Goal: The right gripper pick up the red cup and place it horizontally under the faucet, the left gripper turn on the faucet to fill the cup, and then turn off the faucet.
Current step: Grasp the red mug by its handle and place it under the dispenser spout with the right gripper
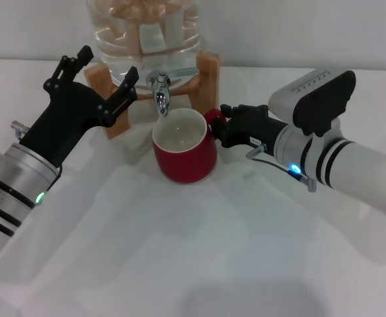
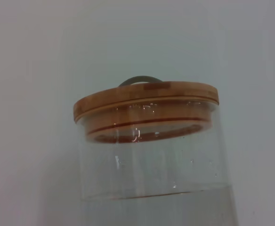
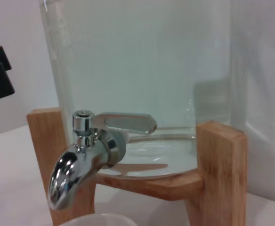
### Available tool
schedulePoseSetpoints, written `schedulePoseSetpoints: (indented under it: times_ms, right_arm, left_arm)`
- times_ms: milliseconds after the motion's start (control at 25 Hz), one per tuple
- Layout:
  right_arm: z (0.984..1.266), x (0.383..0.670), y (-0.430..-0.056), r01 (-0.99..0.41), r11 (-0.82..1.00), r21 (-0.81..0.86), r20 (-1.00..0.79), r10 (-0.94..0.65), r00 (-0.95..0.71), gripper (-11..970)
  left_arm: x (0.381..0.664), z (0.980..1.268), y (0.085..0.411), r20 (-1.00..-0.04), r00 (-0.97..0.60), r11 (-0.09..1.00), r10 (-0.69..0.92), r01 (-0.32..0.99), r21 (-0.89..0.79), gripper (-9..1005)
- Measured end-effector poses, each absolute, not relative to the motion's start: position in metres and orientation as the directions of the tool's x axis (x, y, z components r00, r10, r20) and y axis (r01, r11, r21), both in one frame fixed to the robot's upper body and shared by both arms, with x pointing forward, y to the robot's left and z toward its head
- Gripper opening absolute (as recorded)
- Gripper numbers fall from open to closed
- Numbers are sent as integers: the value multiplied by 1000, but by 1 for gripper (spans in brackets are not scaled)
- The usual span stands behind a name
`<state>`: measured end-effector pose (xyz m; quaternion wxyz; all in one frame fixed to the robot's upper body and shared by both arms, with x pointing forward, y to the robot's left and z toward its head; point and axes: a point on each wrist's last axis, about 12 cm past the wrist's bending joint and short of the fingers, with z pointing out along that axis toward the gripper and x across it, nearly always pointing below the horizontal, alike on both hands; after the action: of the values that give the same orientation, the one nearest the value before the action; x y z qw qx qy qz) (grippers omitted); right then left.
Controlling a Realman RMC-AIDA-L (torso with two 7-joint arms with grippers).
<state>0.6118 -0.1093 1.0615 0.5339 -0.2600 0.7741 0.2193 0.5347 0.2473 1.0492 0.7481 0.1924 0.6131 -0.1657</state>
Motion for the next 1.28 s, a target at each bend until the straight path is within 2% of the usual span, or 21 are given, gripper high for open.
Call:
schedulePoseSetpoints:
  times_ms: [240,680,880,1280]
  right_arm:
    - [1061,611,-109,-642,765,54,-940,-178,-292,305]
    - [1059,610,-108,-650,759,43,-936,-196,-291,402]
    - [1059,610,-110,-645,763,47,-938,-189,-291,406]
    - [1060,611,-111,-637,769,57,-939,-174,-295,473]
  left_arm:
    - [537,1049,246,-982,186,870,-6,486,87,875]
    - [538,1049,244,-984,180,867,-2,491,88,875]
    - [538,1049,244,-984,178,865,-1,493,89,875]
    - [538,1049,244,-984,179,865,-1,493,89,875]
